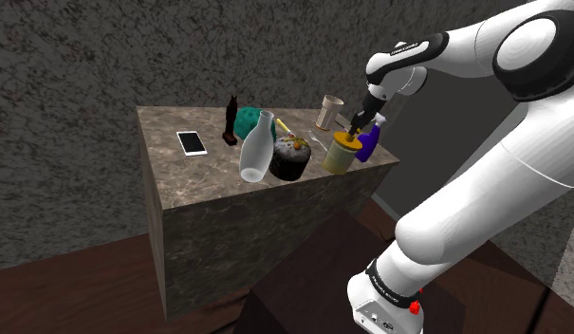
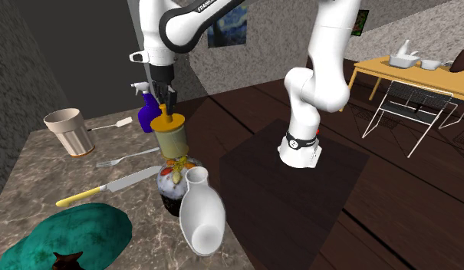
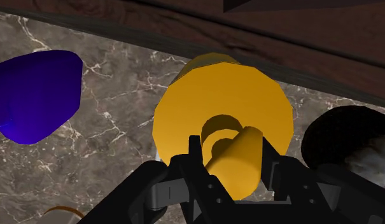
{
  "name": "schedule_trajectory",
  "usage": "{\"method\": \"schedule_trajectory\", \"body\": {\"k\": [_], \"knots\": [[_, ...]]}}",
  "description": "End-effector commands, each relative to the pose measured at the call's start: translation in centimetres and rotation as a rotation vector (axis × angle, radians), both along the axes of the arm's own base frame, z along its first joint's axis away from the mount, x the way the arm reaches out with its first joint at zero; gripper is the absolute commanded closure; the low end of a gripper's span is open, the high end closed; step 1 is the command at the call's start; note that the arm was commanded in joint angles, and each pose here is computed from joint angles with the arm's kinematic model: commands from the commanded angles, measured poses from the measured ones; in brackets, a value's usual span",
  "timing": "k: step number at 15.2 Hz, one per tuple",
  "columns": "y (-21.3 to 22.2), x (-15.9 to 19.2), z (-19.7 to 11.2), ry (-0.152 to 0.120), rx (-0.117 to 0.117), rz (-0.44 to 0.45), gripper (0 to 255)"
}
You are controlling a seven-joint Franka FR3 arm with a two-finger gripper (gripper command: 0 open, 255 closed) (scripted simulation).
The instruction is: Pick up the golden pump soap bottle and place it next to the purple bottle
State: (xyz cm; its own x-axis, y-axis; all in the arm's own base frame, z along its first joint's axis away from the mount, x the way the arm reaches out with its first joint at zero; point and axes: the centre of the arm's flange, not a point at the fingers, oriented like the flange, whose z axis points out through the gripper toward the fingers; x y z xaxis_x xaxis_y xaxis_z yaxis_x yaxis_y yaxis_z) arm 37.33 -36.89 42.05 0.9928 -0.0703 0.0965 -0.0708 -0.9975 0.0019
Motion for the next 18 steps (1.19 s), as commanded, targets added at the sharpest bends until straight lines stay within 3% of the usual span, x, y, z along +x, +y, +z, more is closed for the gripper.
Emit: {"method": "schedule_trajectory", "body": {"k": [1, 2, 7, 11, 18], "knots": [[0.0, 0.0, 0.0, -0.001, -0.001, 0.000, 255], [0.0, 0.0, 0.0, -0.001, -0.001, 0.000, 0], [0.0, 0.0, 0.0, -0.001, -0.001, 0.000, 0], [0.0, -0.5, 5.0, -0.001, -0.001, 0.000, 0], [0.0, -0.5, 5.0, -0.001, -0.001, 0.000, 0]]}}
